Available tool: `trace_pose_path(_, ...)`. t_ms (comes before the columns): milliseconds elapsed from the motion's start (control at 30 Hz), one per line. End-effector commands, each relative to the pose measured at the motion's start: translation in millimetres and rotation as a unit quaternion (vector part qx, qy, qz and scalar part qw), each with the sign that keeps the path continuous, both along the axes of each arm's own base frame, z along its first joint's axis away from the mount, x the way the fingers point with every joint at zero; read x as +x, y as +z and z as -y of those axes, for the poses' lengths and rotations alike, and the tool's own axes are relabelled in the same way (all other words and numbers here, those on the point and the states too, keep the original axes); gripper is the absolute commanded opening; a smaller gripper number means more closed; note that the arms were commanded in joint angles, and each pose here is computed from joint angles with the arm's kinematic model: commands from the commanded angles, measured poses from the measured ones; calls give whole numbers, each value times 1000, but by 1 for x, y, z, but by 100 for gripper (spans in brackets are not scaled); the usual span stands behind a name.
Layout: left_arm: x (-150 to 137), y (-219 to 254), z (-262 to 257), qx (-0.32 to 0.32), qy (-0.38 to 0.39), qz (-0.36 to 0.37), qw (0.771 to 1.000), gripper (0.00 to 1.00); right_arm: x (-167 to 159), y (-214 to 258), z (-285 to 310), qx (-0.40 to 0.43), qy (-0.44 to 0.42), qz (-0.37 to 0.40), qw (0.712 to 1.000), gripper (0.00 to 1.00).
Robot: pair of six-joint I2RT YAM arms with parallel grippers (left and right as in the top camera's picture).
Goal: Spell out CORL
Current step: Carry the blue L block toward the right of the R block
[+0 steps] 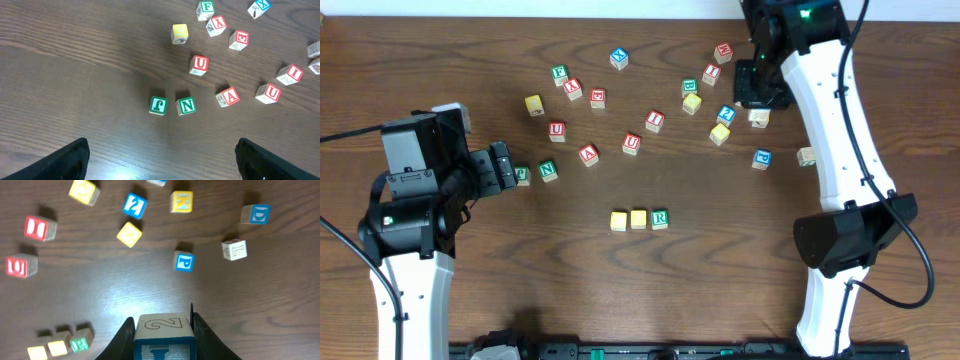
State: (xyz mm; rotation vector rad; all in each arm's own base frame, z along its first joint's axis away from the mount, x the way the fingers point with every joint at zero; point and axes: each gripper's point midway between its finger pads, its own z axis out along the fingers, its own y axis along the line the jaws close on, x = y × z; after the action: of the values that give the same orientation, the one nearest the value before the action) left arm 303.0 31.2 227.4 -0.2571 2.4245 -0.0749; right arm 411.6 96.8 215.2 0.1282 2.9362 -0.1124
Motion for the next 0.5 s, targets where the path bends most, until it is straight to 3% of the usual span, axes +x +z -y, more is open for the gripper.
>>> trace_pose_path(0, 1, 9, 0, 0, -4, 12, 1000, 92, -7, 2, -17, 4, 35, -2, 999, 1)
trace_pose_path(467, 1, 10, 0, 0, -4, 12, 1000, 92, -7, 3, -25, 4, 62, 1, 998, 1)
